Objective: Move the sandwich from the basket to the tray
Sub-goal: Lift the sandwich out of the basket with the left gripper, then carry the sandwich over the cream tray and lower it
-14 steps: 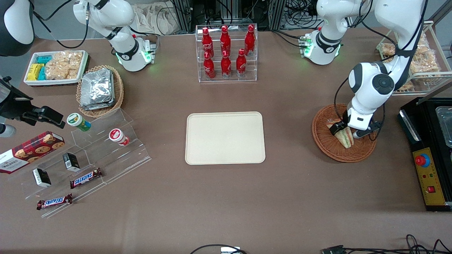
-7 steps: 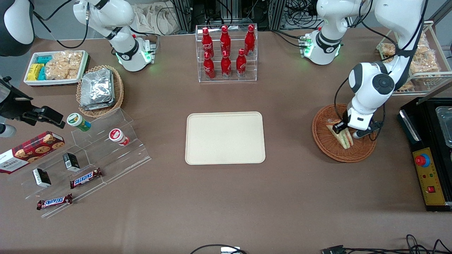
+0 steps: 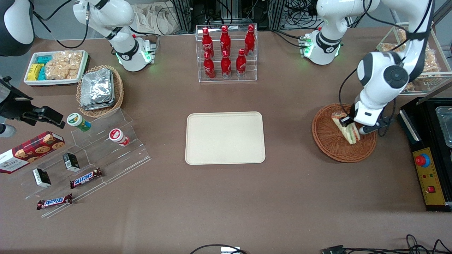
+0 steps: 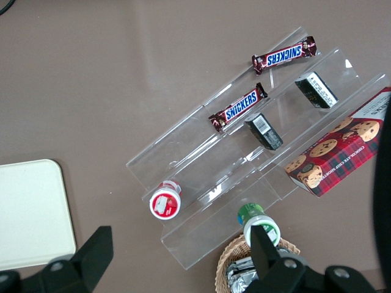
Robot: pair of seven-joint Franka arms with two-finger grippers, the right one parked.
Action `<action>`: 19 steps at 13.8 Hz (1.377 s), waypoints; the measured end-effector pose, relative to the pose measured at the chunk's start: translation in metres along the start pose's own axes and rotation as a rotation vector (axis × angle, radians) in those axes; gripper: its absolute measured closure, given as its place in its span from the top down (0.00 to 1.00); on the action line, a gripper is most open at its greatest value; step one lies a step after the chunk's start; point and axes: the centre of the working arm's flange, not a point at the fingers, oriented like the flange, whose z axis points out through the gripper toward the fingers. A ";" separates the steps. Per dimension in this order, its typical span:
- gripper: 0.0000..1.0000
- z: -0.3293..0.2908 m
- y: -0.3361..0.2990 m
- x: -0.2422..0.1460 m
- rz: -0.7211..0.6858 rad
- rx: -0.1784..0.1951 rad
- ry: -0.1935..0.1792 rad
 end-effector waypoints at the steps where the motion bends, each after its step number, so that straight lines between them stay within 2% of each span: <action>1: 0.19 -0.031 0.000 0.001 0.026 0.017 -0.015; 4: 0.19 -0.143 0.009 0.008 0.097 0.053 -0.064; 7: 0.16 -0.242 0.033 0.005 0.213 0.059 -0.077; 9: 0.15 -0.279 0.065 -0.005 0.300 0.062 -0.077; 12: 0.15 -0.304 0.144 -0.039 0.459 0.062 -0.081; 14: 0.15 -0.311 0.196 -0.067 0.530 0.039 -0.078; 16: 0.15 -0.318 0.244 -0.098 0.560 -0.001 -0.078; 19: 0.15 -0.323 0.299 -0.134 0.531 -0.070 -0.113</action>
